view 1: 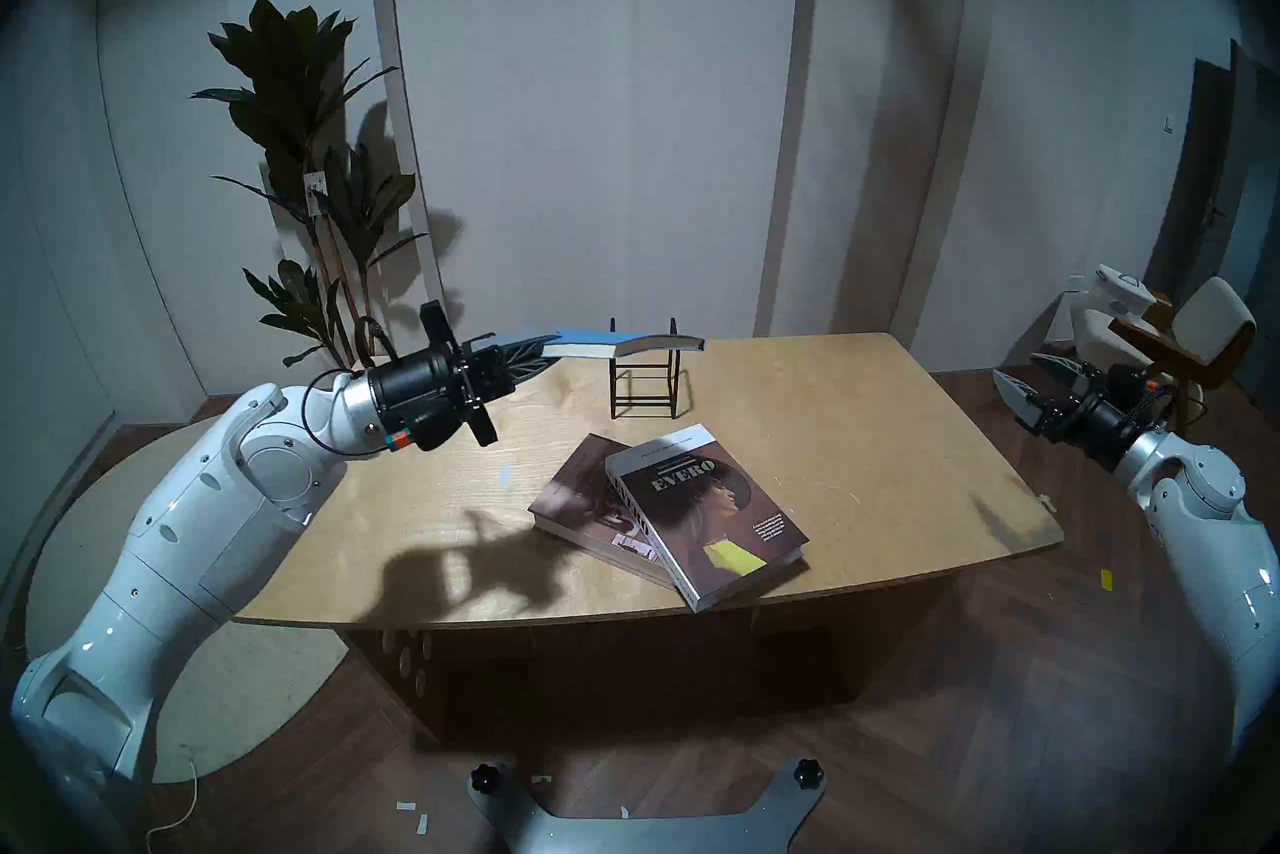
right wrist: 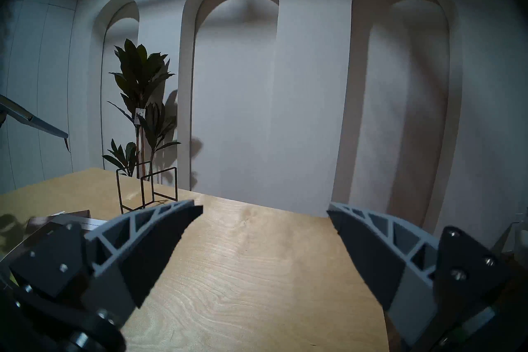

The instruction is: Stack the books into one stack

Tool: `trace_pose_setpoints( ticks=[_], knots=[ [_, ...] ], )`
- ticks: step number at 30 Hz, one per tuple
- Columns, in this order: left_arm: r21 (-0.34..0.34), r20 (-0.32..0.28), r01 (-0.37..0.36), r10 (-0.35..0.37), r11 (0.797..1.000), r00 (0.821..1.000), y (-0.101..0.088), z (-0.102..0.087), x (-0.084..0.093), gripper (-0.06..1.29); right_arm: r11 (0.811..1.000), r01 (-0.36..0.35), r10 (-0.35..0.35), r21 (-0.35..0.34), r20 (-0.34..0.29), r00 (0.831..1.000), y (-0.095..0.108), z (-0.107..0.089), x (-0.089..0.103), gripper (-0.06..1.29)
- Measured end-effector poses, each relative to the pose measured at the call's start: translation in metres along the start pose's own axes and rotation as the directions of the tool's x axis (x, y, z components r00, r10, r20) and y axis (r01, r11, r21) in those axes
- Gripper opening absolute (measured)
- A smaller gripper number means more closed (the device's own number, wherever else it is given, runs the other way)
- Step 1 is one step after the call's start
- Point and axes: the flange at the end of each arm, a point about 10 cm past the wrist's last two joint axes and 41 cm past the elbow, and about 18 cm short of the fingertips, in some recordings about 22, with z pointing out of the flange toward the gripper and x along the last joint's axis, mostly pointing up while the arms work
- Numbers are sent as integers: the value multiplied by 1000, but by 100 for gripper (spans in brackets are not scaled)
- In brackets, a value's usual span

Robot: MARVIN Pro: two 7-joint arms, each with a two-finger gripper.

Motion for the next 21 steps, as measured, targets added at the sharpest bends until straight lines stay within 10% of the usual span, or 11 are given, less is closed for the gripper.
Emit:
trace_pose_setpoints(
  ticks=[21],
  knots=[
    [-16,14,23,-23,1000,1000,30,3,-7,-2,998,53,-52,-19,35,998,-1,44,-8,125]
  ],
)
